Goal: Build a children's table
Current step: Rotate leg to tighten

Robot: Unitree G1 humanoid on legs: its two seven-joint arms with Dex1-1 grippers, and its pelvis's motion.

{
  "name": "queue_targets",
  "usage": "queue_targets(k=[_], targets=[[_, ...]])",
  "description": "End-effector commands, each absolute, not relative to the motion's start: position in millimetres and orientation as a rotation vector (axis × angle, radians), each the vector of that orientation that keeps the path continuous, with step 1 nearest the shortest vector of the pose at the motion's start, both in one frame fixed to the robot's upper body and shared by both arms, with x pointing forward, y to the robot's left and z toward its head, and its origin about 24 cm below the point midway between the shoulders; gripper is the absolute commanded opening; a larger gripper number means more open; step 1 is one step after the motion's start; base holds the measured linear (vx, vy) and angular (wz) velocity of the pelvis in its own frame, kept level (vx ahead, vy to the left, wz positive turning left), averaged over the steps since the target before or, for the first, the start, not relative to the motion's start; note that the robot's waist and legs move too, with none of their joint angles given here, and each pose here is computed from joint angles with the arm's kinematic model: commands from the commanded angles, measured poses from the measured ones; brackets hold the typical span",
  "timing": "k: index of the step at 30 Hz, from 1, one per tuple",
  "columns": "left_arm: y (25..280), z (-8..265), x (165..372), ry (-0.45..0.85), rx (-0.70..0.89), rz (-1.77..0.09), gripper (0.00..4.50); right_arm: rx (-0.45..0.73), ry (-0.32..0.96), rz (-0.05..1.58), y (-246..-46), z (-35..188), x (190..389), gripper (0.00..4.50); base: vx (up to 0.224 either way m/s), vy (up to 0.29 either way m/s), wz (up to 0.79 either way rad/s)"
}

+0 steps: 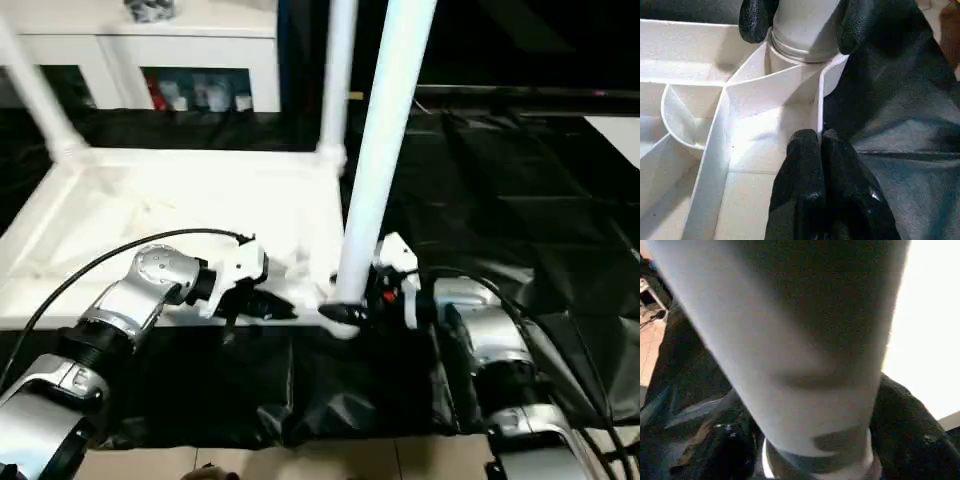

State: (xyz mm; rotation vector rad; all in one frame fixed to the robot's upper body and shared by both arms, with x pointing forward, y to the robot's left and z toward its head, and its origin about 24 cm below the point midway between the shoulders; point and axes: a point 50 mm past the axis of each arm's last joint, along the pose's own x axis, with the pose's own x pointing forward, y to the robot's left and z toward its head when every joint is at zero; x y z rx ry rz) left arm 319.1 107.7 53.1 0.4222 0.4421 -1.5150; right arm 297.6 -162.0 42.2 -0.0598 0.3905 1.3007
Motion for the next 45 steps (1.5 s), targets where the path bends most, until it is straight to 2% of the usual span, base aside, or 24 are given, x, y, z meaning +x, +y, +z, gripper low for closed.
queue_targets(k=[1,4,9,13,15,17,21,25,27,28,31,35,38,43,45], targets=[[103,63,324,0.38,0.44,-1.493,0.0,-0.022,0.5,1.446,-145.5,24,280.1,2.68,0.0,0.0,0.0],[103,64,326,0.38,0.435,-1.477,0.0,-0.018,0.513,1.467,-143.6,23,277.0,2.49,0.0,0.0,0.0],[96,64,331,0.35,0.398,-1.387,0.0,-0.014,0.505,1.438,-139.0,18,274.7,2.45,0.0,0.0,0.0],[85,64,335,0.327,0.371,-1.309,0.0,-0.01,0.461,1.248,-131.1,11,286.7,2.43,0.0,0.0,0.0],[75,64,336,0.317,0.356,-1.269,0.0,-0.005,0.455,1.026,-125.4,3,300.9,2.37,0.0,0.0,0.0],[66,63,337,0.313,0.344,-1.233,0.0,0.001,0.453,0.904,-119.2,-2,307.6,2.33,0.0,0.0,0.0],[54,63,339,0.313,0.325,-1.2,0.0,0.059,0.463,0.795,-107.1,-5,313.7,2.21,0.0,0.0,0.0],[35,64,338,0.297,0.302,-1.167,0.0,0.115,0.475,0.706,-85.1,-6,319.7,2.15,0.0,0.0,0.0],[32,64,336,0.292,0.304,-1.175,0.0,0.13,0.463,0.728,-76.9,-5,319.9,2.15,0.0,0.0,0.0],[32,64,336,0.29,0.307,-1.179,0.0,0.137,0.46,0.735,-75.8,-5,319.7,2.61,0.0,0.0,0.0],[35,63,336,0.287,0.318,-1.185,0.0,0.153,0.457,0.762,-74.0,-4,319.0,2.84,0.0,0.0,0.0],[50,62,335,0.279,0.35,-1.226,0.0,0.036,0.401,0.863,-85.0,1,316.2,3.21,0.0,0.0,0.0],[55,62,333,0.277,0.356,-1.247,0.0,0.002,0.374,0.91,-90.9,4,315.2,3.21,0.0,0.0,0.0],[71,64,325,0.283,0.36,-1.386,0.0,-0.023,0.378,1.175,-118.0,14,300.3,3.21,0.022,-0.004,0.01],[73,63,325,0.289,0.36,-1.398,0.0,-0.025,0.389,1.2,-121.4,14,298.1,3.21,0.027,-0.005,0.01]])
